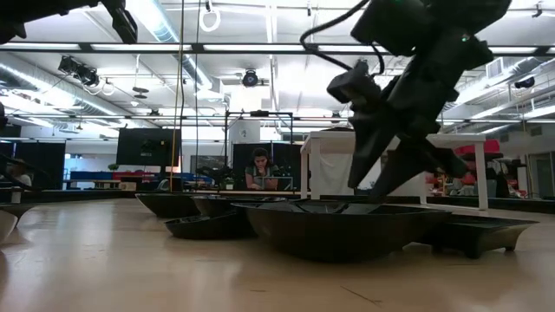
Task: Pick & Place Mini shaped plates
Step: Stack the drop shaped plate on top of the drop shaped plates on the shelf
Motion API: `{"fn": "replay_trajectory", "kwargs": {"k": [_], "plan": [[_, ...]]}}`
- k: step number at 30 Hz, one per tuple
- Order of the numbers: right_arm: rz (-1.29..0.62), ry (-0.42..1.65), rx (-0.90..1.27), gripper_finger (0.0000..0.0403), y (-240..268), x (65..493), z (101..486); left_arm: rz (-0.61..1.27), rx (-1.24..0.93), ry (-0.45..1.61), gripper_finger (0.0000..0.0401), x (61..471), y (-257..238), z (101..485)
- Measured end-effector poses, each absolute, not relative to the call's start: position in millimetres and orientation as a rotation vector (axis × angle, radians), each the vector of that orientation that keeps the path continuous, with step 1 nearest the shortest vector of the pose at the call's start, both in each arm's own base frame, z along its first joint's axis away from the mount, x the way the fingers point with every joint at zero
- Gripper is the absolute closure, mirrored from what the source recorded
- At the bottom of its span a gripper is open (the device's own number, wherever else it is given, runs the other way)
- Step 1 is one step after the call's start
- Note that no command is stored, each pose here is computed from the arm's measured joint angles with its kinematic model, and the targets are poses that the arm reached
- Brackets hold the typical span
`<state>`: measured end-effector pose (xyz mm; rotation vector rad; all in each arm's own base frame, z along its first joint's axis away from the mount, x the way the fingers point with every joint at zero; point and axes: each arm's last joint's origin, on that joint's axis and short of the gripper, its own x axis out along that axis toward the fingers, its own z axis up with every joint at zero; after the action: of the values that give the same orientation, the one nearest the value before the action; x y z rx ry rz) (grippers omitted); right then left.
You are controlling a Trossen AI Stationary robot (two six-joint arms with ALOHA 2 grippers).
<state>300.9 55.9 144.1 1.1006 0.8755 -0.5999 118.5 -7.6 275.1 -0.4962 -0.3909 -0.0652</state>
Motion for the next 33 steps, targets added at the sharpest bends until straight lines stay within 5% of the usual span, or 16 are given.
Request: {"fn": "replay_trajectory", "kwargs": {"k": [19,33], "plan": [[-0.523,0.931,0.923,0.0264,27.0,302.7,144.4,-0.066,-0.496,-0.390,0.0360,118.5,-7.7,275.1],[-0.523,0.923,0.693,0.0364,27.7,305.2,135.7,-0.066,-0.496,-0.390,0.0360,118.5,-7.7,275.0]]}}
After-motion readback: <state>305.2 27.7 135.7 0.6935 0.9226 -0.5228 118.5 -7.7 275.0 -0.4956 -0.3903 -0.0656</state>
